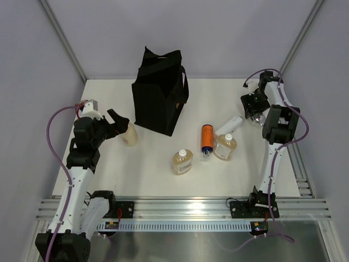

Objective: Place the personal care products into the canvas bag

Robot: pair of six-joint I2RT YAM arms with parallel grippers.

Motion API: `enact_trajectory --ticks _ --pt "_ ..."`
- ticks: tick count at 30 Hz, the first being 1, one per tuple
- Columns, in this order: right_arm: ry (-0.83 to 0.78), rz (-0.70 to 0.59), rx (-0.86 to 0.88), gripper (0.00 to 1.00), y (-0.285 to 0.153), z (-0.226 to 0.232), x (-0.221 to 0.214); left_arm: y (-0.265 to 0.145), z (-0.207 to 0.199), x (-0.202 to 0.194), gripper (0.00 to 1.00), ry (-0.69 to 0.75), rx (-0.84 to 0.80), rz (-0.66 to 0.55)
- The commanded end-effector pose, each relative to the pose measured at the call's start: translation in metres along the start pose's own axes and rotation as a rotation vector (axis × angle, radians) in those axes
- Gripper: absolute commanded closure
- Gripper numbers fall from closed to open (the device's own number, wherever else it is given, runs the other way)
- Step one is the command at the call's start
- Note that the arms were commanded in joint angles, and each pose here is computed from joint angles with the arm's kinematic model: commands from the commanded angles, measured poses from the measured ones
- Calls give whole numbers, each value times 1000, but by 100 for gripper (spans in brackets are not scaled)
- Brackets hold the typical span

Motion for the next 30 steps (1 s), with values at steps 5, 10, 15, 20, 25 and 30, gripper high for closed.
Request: enact_trajectory --ticks 5,10,15,20,25,30 --pt "230 -318 226 99 -67 -2 15 -2 -26 16 1 -12 -200 -33" --pt "270 -501 387 100 -106 15 28 -5 -44 23 1 -33 -350 -25" --pt "316 -647 587 100 -135 33 41 -7 -69 36 1 -63 -550 39" --pt "289 -726 720 100 -154 60 54 -6 -107 51 1 -40 -672 166" --pt "79 -847 788 100 -207 101 93 0 -121 52 1 -32 -697 187" --pt "-94 -912 900 100 -251 181 156 -2 -122 45 1 -41 -687 199"
Point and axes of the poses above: each gripper's point midway between its finger pads, its own y axis out along the fingers, its own z axis along the line the jaws close on, x = y × z, the point moved 10 cm from there along -y, back along the fingers, and after that the axes turned 10 degrees about -y, right-handed, at the moved point
